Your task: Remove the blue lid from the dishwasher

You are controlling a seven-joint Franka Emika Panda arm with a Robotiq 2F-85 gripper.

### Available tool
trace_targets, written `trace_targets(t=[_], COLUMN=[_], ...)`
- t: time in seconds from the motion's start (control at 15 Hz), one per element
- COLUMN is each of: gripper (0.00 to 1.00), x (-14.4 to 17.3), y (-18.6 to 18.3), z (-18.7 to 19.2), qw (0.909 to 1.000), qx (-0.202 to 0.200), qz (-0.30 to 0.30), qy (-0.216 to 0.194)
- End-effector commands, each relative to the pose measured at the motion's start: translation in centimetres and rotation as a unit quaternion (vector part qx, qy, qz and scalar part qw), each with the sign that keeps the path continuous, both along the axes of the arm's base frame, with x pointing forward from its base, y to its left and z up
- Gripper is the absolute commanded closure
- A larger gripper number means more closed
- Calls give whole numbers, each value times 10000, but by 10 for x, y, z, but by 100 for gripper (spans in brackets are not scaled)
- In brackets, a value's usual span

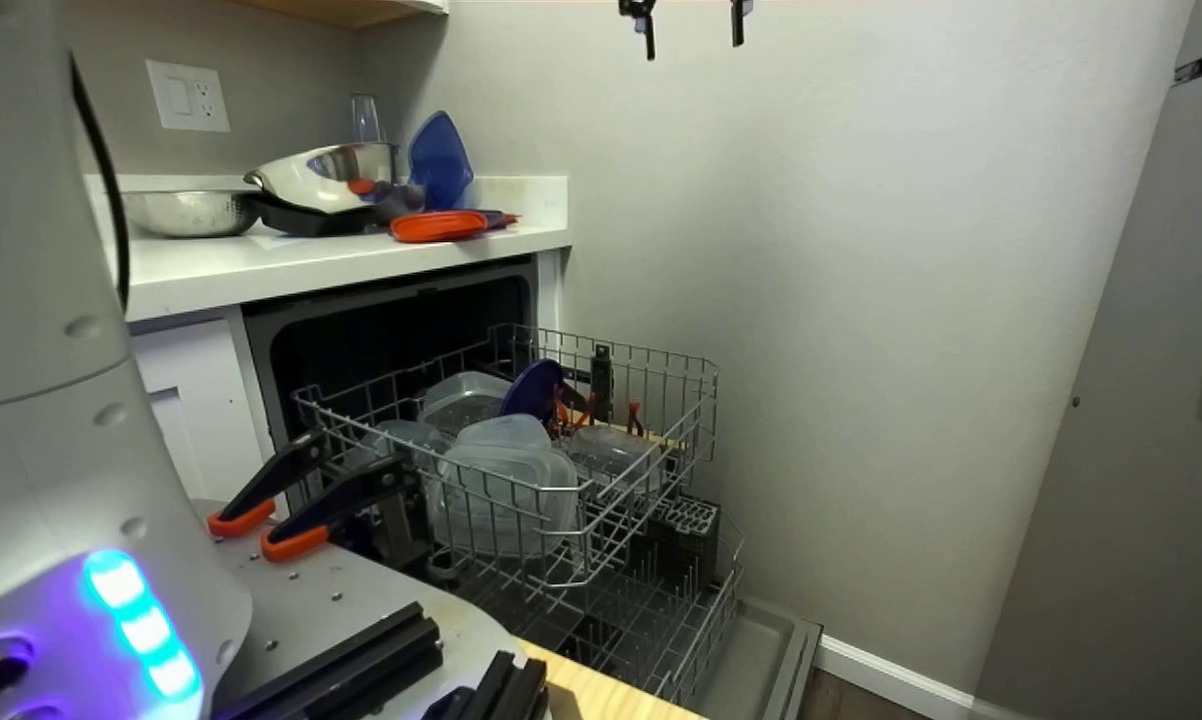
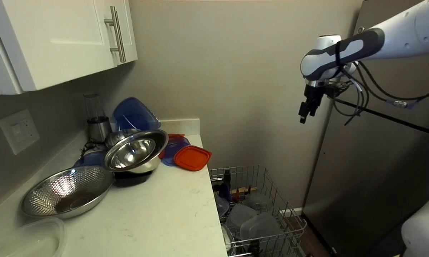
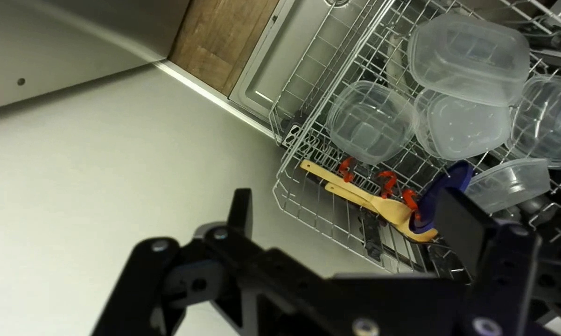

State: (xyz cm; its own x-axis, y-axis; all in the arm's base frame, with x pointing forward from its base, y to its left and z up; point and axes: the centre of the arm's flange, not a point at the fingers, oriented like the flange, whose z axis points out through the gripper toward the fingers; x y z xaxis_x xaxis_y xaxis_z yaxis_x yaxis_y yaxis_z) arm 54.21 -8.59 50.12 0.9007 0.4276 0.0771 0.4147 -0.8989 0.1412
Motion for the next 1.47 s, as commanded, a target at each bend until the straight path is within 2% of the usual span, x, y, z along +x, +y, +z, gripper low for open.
trace_targets(t=[0.0, 0.27, 0.4, 0.67, 0.93, 1.2, 1.4], gripper=[0, 0, 0, 0, 0, 0, 0], x=[50, 90, 112, 146, 175, 187, 195], y=[18, 62, 79, 100, 118, 155, 173], z=[-19, -49, -62, -81, -114, -159, -191], qw=[9979, 9895, 9879, 9877, 9865, 9827, 9801], qx=[-24, 479, 846, 1512, 1617, 1708, 1708], qz=[620, 1361, 1296, 409, -126, -35, -314], qy=[171, 94, -39, -39, 224, 719, 958])
